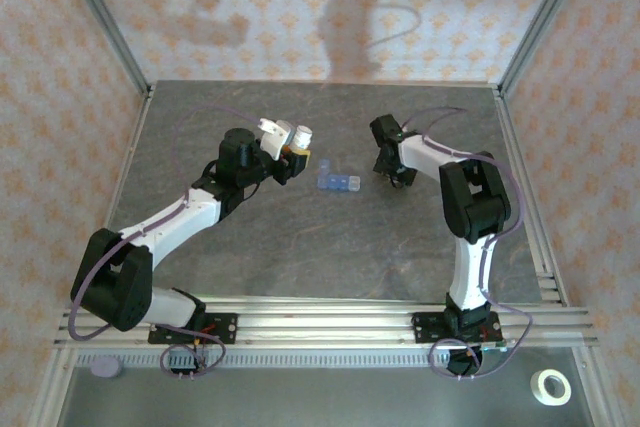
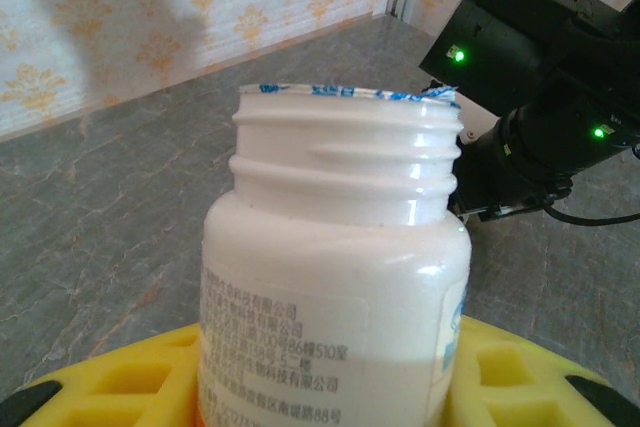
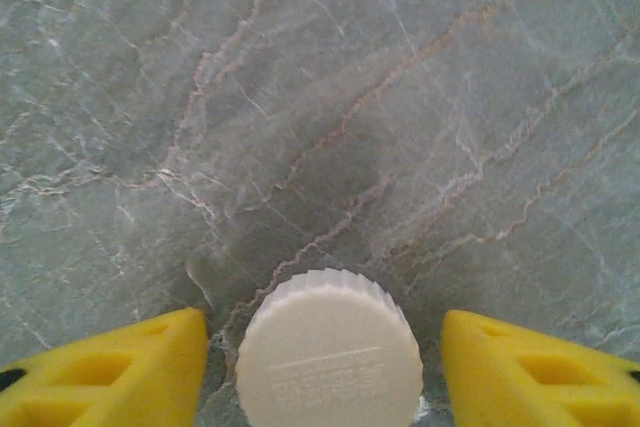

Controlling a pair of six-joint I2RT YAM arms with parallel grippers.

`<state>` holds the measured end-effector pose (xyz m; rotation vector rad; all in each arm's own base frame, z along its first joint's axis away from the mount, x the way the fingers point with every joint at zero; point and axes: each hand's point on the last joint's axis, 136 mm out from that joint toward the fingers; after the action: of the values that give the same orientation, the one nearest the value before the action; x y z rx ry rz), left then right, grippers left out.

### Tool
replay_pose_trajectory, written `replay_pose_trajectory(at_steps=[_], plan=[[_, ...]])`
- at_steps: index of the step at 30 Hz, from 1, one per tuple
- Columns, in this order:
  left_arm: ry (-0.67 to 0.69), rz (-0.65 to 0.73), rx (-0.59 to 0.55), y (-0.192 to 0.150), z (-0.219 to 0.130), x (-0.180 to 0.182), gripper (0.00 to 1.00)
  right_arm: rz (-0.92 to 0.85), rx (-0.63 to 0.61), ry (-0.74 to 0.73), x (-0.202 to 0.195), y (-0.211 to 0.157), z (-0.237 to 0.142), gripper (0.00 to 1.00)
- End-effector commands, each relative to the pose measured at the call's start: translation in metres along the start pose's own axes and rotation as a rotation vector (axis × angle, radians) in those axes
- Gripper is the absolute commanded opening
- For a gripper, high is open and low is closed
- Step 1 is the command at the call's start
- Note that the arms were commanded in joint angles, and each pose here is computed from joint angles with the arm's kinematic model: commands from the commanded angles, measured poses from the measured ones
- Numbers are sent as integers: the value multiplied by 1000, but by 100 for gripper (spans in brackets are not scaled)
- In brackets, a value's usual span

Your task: Sort the pills into containers

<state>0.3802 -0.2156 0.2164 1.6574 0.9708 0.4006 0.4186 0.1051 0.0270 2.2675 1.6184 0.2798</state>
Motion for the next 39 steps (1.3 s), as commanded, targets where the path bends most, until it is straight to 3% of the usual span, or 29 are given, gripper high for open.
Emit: replay_pose_trajectory(at_steps=[1,7,16,39], plan=[[-6,20,-27,4,-1,-3,0,20,-44,36,-2,8,-21,70],[-11,15,-9,-2,-3,-3,0,18,-76,161,7,15,-60,70],[-47,-40,137,-27,9,-7,0,-88,-33,370,53,10,-82,70],[-39,-43,375,-90,36,-7,0,-209,3,402,101,-14,-70,66]])
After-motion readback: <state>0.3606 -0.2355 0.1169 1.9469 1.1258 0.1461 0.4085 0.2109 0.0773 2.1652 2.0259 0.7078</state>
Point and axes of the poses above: each hand's point on the last joint's axis, 136 mm out from that joint toward the fingers, its own z axis out along the fingers, its own x axis along the line the jaws close on, y = z × x, and after that the axes turned 7 degrees about -z, right-handed
